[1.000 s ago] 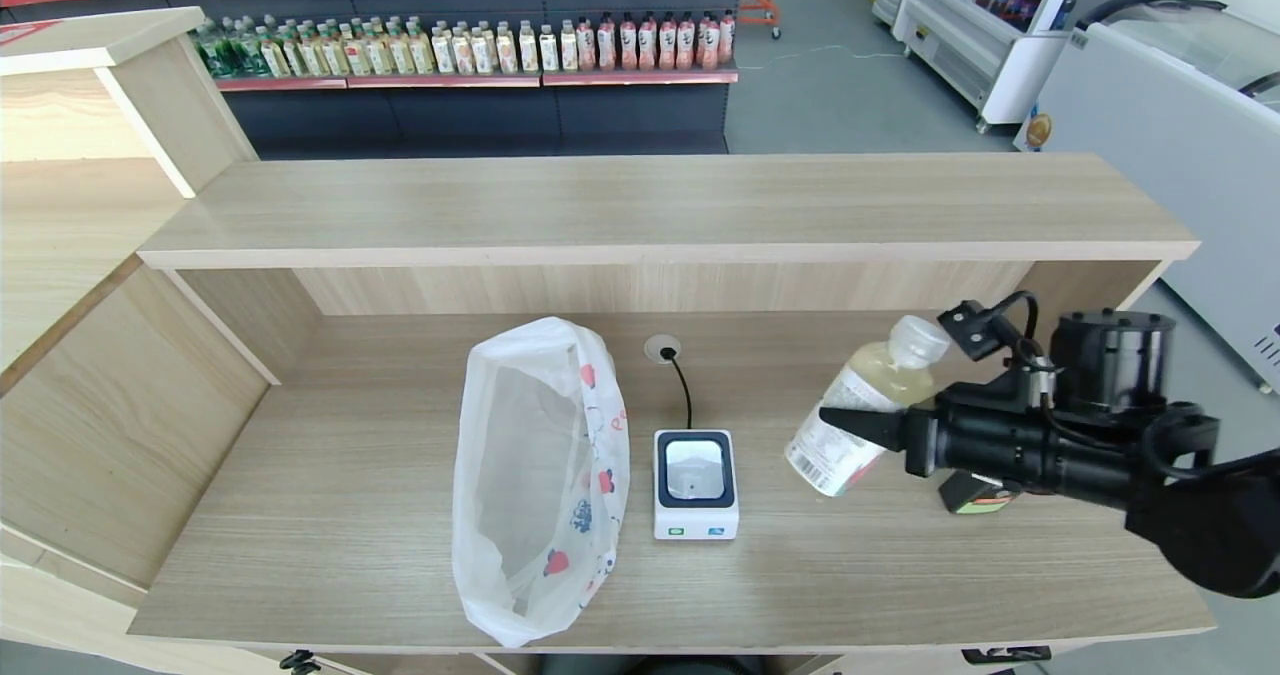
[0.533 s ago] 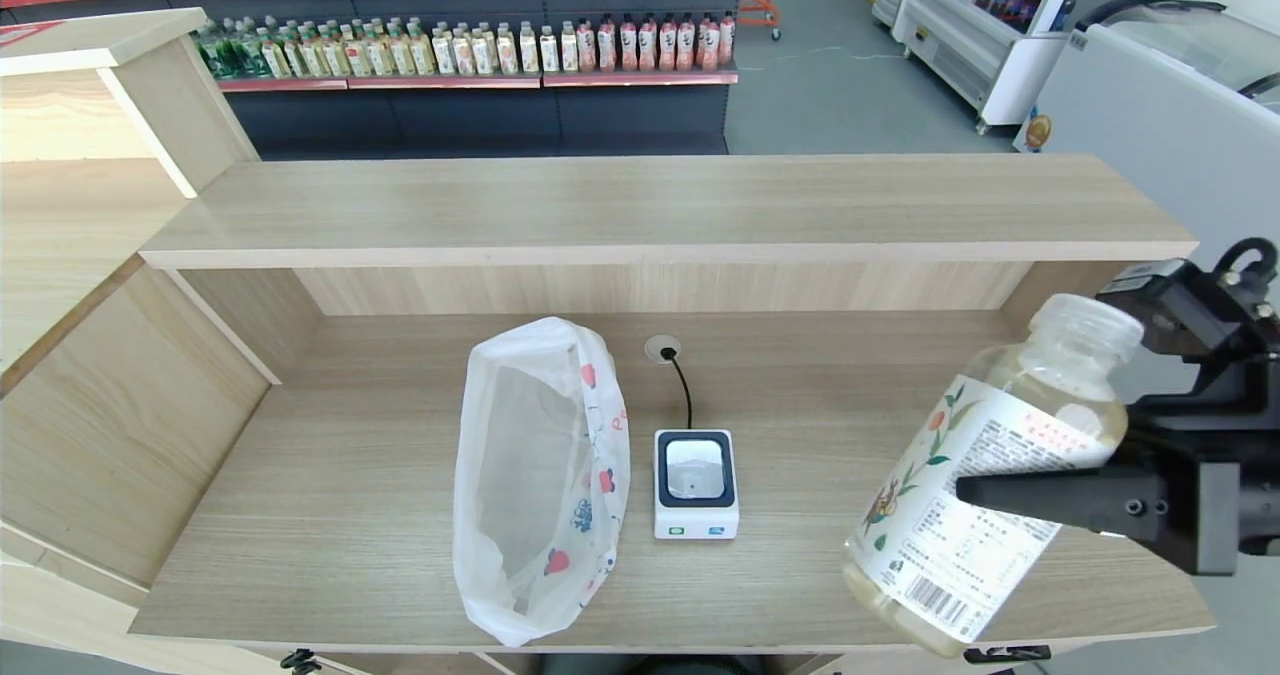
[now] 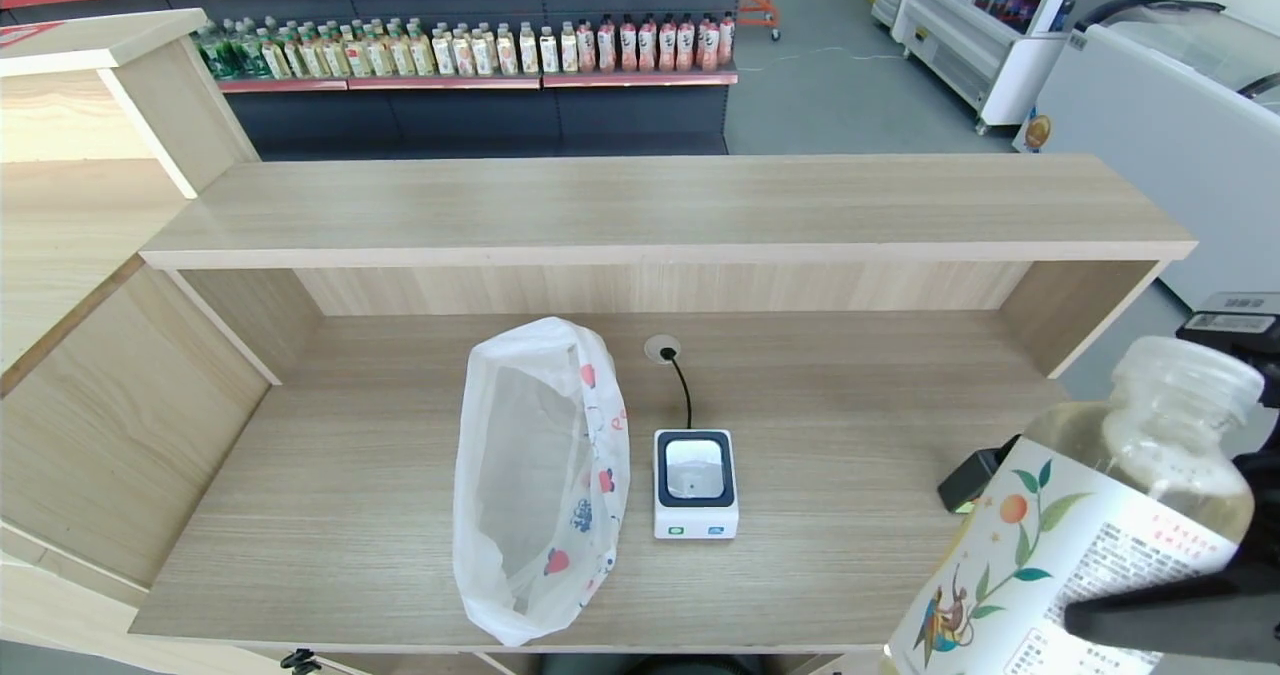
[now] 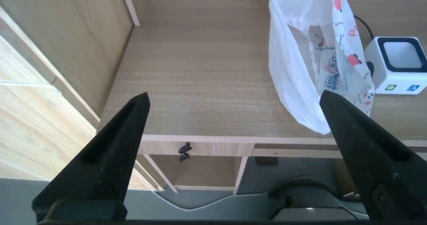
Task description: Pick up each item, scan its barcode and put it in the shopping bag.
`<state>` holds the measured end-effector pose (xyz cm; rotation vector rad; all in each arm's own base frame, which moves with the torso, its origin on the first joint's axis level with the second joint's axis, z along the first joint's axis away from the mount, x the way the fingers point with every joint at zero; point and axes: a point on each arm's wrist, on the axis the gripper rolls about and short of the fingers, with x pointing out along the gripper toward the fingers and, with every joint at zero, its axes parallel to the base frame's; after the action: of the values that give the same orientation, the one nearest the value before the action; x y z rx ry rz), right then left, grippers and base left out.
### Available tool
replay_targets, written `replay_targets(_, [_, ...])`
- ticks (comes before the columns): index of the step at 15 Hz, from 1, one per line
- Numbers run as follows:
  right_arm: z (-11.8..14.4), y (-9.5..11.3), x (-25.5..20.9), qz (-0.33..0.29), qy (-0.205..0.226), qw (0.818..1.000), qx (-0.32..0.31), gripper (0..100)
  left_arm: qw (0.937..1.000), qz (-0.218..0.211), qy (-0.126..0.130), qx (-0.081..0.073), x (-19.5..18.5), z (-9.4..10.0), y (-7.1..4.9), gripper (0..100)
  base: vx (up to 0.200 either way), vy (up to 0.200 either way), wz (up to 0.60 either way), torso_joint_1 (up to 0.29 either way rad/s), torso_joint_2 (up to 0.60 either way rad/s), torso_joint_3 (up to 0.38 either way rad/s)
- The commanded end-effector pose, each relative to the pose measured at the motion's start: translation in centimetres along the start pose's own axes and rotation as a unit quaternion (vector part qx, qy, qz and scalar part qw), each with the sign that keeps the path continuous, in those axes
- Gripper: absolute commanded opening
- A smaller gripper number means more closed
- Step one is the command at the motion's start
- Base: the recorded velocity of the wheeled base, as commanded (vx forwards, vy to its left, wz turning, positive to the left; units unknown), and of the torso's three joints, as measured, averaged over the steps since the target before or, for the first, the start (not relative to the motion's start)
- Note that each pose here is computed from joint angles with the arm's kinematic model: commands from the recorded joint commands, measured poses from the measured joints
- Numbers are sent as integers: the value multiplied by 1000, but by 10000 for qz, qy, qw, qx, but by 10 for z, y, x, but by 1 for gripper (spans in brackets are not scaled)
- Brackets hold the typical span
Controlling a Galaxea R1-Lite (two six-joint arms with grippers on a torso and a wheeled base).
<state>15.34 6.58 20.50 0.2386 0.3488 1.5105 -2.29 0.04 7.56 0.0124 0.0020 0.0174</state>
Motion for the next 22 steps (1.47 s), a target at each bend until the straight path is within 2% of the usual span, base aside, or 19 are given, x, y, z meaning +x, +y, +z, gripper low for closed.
replay_targets(1, [-6,-4,2,-11,56,10000,18,0,10000,-3,-2,0,0,0,0,100,0,0,0,0,0,0])
replay_targets(4, [-16,-20,6,-282,175,9991,-274,0,10000,5,-2,0,0,0,0,100,0,0,0,0,0,0])
replay_targets(7, [-16,-22,6,-290,185,9991,-260,0,10000,5,-2,0,0,0,0,100,0,0,0,0,0,0])
replay_targets(20, [-10,-14,4,-294,116,9984,-463,0,10000,5,-2,0,0,0,0,100,0,0,0,0,0,0])
replay_targets(21, [-10,-13,4,-354,108,9976,-577,0,10000,5,-2,0,0,0,0,100,0,0,0,0,0,0])
replay_targets(22, [-10,-18,3,-822,132,9912,-1027,0,10000,5,-2,0,0,0,0,100,0,0,0,0,0,0])
